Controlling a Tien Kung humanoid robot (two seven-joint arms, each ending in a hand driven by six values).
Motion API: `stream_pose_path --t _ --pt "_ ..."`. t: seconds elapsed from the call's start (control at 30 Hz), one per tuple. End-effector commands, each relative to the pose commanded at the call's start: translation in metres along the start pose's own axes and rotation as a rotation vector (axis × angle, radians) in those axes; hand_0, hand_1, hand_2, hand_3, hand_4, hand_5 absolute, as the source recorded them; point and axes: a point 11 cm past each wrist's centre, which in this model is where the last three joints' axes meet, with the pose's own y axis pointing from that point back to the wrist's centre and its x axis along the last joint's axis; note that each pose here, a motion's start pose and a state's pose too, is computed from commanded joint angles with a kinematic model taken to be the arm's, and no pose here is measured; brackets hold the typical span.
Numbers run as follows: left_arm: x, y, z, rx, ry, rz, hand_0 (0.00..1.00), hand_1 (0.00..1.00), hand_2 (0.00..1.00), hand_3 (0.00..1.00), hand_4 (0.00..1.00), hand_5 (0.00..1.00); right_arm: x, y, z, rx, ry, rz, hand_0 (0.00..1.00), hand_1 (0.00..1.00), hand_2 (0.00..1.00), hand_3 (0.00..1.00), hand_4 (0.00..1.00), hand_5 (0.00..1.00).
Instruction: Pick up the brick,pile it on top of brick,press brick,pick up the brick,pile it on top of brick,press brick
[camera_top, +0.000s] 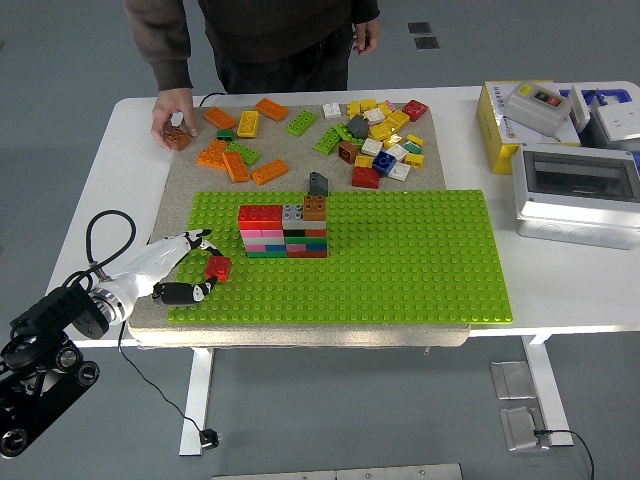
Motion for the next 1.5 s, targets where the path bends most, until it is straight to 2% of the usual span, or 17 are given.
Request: stream_pose_path --t 0.2,0.4,0.53,0.67,0.8,1.0,1.23,1.5 --pt "0.036 0.01 0.001 0.008 0.013 0.075 0.998 0.988 0.998 0.586 0.578 0.2 0.002 0.0 0.002 -0.001 -0.003 0.006 0.715 0.693 0.722 0.675 0.421 0.845" --pt "0.078 0.02 0.012 -0.01 -0.042 0.156 0.998 0.998 0.998 0.582 0.601 0.202 0.003 0.0 0.003 0.0 -0.007 0.01 0.716 0.696 0.722 0.675 0.421 0.845" --pt "0.09 0.023 0.021 -0.018 -0.102 0.156 0.998 0.998 0.998 0.579 0.61 0.197 0.004 0.0 0.002 0.002 -0.009 0.012 0.719 0.702 0.722 0.674 0.42 0.845" --pt "0.091 0.022 0.038 -0.036 -0.158 0.116 0.998 0.998 0.998 0.579 0.61 0.197 0.005 0.0 0.001 0.005 -0.011 0.015 0.719 0.702 0.722 0.674 0.42 0.845" --pt "0.087 0.016 0.051 -0.052 -0.155 0.068 0.998 0.998 0.998 0.581 0.617 0.2 0.005 0.0 -0.002 0.01 -0.012 0.016 0.72 0.701 0.722 0.674 0.42 0.845" --pt "0.09 -0.005 0.067 -0.058 -0.082 0.02 0.998 0.998 0.998 0.582 0.62 0.202 0.005 0.0 -0.006 0.02 -0.016 0.017 0.721 0.701 0.722 0.674 0.42 0.845" --pt "0.089 -0.029 0.075 -0.043 -0.007 -0.002 0.998 0.998 0.998 0.581 0.639 0.221 0.004 0.0 -0.01 0.029 -0.019 0.016 0.722 0.702 0.722 0.674 0.42 0.845" --pt "0.079 -0.043 0.094 -0.053 0.015 -0.026 0.998 0.998 0.998 0.585 0.646 0.228 0.004 0.0 -0.012 0.033 -0.02 0.015 0.722 0.702 0.722 0.674 0.42 0.849"
